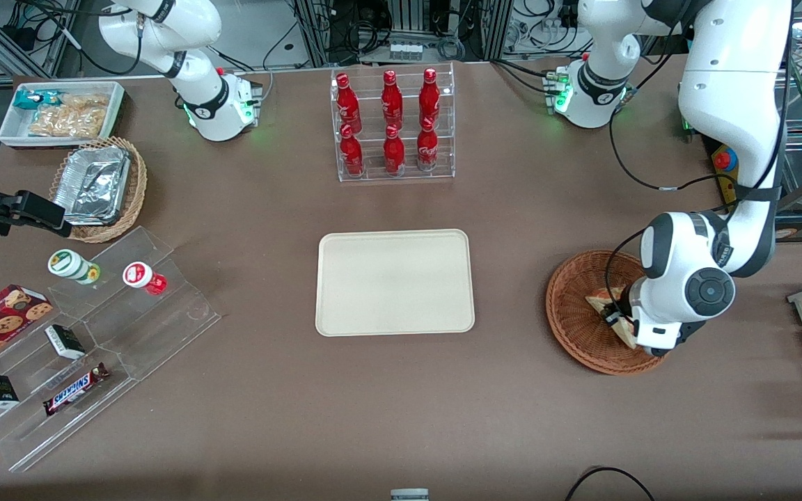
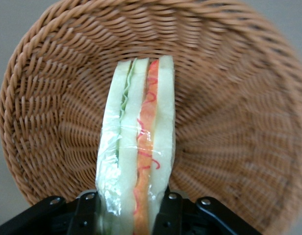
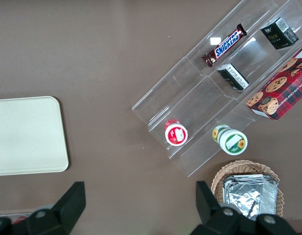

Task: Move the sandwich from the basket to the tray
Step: 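Lower the left gripper into the basket and grasp the wrapped sandwich, then lift the sandwich and carry it with the left gripper over the tray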

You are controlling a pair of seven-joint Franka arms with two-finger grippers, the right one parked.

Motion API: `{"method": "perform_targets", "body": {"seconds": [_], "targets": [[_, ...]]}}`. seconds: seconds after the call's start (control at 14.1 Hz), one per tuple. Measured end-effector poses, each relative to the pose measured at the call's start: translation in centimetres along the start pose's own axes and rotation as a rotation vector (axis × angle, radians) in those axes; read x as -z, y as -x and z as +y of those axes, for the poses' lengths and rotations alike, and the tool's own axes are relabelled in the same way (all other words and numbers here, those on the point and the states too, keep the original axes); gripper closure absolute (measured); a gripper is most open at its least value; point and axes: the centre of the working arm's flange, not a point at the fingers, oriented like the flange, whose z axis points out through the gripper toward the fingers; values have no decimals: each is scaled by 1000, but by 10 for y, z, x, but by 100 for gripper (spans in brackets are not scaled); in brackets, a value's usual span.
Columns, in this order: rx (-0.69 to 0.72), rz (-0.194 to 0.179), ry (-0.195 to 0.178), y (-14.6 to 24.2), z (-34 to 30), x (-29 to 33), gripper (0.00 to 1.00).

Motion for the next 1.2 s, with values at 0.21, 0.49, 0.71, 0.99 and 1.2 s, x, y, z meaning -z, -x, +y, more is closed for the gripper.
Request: {"method": "perform_targets", "body": {"seconds": [0.21, 0.49, 0.71, 0.99, 1.2], "targets": [[-25, -10, -28, 45, 49, 55, 68], [-91, 49, -15, 152, 150, 88, 68], [-224, 70, -34, 235, 222, 59, 68], [-414, 84, -18, 308, 289, 9, 67], [-530, 53, 41, 347, 319, -15, 67]]}}
